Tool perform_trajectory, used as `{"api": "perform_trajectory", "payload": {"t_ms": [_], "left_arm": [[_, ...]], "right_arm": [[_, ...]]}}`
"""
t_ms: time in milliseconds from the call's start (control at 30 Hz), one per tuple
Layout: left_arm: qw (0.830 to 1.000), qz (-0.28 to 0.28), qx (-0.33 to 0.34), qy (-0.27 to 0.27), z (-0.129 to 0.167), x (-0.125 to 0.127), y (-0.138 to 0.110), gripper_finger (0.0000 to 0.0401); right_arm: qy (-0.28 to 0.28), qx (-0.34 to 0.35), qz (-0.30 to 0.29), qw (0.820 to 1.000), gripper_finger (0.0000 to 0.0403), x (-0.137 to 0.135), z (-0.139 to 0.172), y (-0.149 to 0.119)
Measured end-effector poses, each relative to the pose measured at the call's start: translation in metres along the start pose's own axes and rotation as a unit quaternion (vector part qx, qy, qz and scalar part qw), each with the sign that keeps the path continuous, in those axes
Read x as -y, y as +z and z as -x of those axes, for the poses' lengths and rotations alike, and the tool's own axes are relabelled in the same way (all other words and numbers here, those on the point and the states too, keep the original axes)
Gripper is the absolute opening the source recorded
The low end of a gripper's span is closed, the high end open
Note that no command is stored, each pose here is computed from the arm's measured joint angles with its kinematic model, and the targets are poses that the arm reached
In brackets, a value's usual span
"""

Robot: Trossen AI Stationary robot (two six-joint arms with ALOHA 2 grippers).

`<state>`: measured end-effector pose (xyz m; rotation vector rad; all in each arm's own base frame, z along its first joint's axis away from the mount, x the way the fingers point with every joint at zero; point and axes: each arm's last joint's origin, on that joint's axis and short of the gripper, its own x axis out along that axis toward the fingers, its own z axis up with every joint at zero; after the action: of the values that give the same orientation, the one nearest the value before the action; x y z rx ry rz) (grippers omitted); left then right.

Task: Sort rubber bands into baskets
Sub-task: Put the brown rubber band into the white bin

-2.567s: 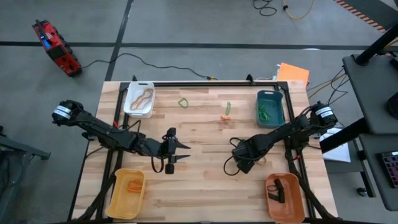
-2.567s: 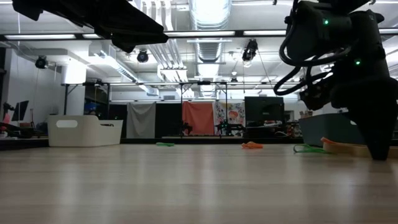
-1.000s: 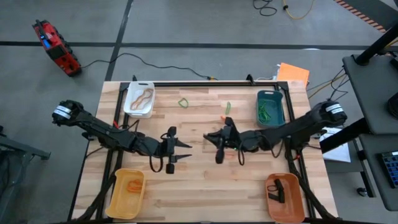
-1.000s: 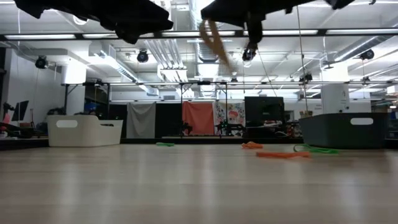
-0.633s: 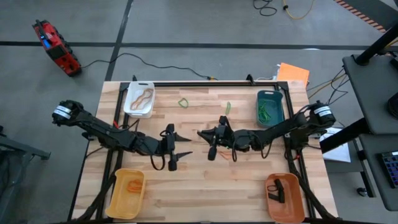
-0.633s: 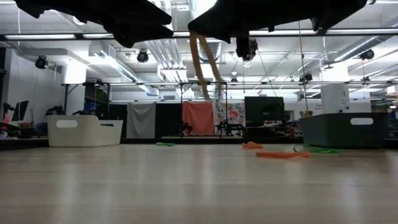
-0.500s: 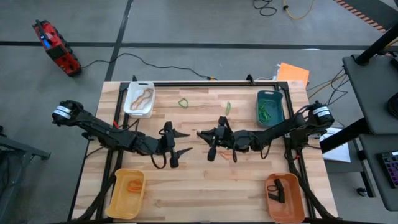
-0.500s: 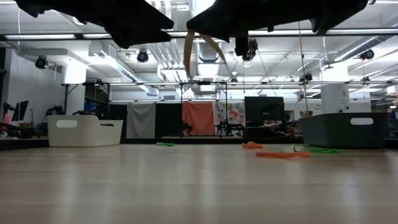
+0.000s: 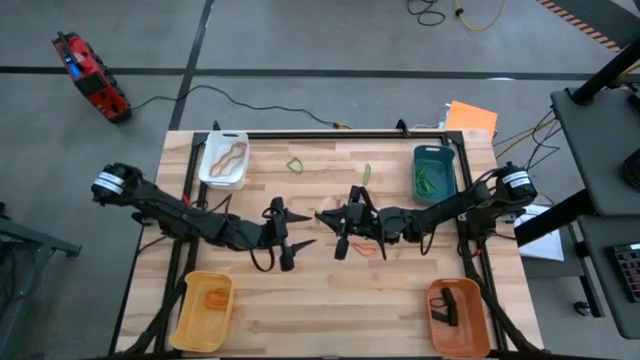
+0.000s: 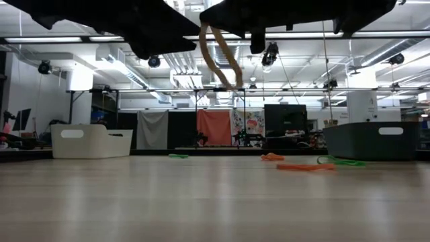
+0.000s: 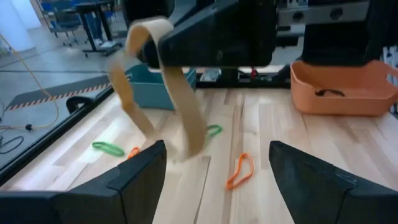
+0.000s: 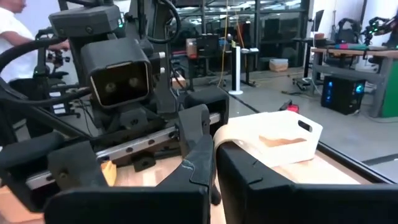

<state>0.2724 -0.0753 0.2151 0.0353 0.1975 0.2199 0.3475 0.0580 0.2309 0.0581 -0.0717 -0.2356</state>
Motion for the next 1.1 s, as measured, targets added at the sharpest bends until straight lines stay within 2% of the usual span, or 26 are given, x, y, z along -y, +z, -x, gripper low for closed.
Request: {"api": "perform_trajectory", "payload": {"t_ms": [300, 500, 767, 1000, 1100], "left_arm": [[1.000, -0.005, 0.010, 0.001, -0.007, 0.002, -0.004, 0.0250], [0.999, 0.001, 0.020, -0.037, -0.011, 0.003, -0.004, 0.0216], [0.999, -0.002, 0.018, -0.047, -0.012, 0.003, -0.005, 0.0125], [0.997, -0.013, 0.017, -0.070, -0.011, 0.005, -0.005, 0.0015], [0.997, -0.013, 0.017, -0.071, -0.011, 0.005, -0.005, 0.0008]], "right_arm": [[0.000, 0.000, 0.007, 1.000, 0.0009, 0.000, 0.000, 0.000], [0.000, 0.001, 0.012, 1.000, 0.0009, 0.000, 0.000, 0.000], [0.000, 0.001, 0.012, 1.000, 0.0009, 0.000, 0.000, 0.000], [0.000, 0.001, 0.016, 1.000, 0.0009, 0.000, 0.000, 0.000], [-0.001, -0.002, 0.018, 1.000, 0.0009, 0.000, 0.000, -0.001]]}}
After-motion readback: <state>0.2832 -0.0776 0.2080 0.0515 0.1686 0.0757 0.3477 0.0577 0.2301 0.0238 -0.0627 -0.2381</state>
